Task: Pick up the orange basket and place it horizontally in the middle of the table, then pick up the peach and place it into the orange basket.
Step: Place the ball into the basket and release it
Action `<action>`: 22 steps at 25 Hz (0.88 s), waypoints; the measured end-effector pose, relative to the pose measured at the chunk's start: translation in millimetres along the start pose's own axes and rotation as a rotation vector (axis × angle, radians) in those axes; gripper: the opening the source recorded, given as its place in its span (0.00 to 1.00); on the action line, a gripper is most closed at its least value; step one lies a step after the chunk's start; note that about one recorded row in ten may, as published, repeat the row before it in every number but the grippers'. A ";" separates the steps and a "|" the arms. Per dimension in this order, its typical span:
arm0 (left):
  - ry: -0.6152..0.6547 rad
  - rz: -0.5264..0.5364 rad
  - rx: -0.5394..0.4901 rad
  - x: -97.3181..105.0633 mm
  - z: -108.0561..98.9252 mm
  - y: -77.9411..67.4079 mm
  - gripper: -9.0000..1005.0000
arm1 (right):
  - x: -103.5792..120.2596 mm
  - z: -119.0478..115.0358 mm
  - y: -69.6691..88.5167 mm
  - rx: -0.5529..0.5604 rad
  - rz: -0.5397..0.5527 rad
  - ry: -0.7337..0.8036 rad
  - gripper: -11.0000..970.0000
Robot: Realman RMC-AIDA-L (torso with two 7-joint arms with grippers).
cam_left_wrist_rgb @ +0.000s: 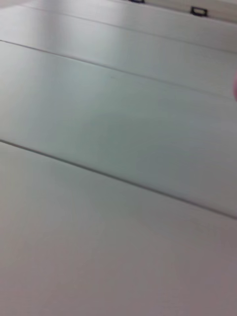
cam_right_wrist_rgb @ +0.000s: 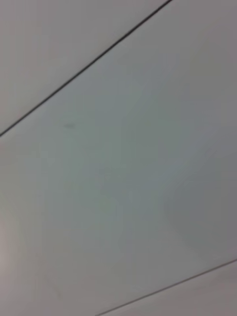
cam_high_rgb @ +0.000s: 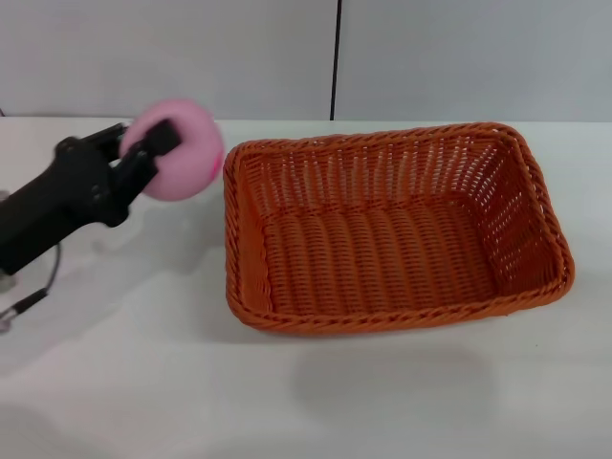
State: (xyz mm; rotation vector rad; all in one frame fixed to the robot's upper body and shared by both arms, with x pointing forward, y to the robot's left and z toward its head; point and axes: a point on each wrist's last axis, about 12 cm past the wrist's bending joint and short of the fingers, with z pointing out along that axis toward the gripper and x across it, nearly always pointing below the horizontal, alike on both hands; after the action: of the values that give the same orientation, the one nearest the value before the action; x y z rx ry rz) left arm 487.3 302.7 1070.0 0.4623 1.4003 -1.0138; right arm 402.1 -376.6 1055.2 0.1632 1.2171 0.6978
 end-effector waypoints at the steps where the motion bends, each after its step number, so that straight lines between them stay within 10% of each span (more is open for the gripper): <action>1: 0.000 0.000 0.000 0.0 0.0 0.0 0.17 | -1.0 -2.0 1.1 -0.001 0.004 -0.017 0.63; 13: 0.064 -0.057 0.137 45.8 76.4 -32.7 0.11 | -3.1 -0.5 6.1 -0.037 0.028 -0.061 0.63; 22: 0.140 -0.047 0.158 55.1 86.8 -36.0 0.37 | -3.1 0.1 8.1 -0.054 0.034 -0.067 0.63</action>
State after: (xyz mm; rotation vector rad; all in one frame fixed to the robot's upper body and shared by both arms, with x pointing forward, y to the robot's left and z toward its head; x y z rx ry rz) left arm 501.8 198.1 1043.6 0.6295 1.4670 -1.1541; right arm 398.5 -372.1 1061.6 0.1617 1.1329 0.7485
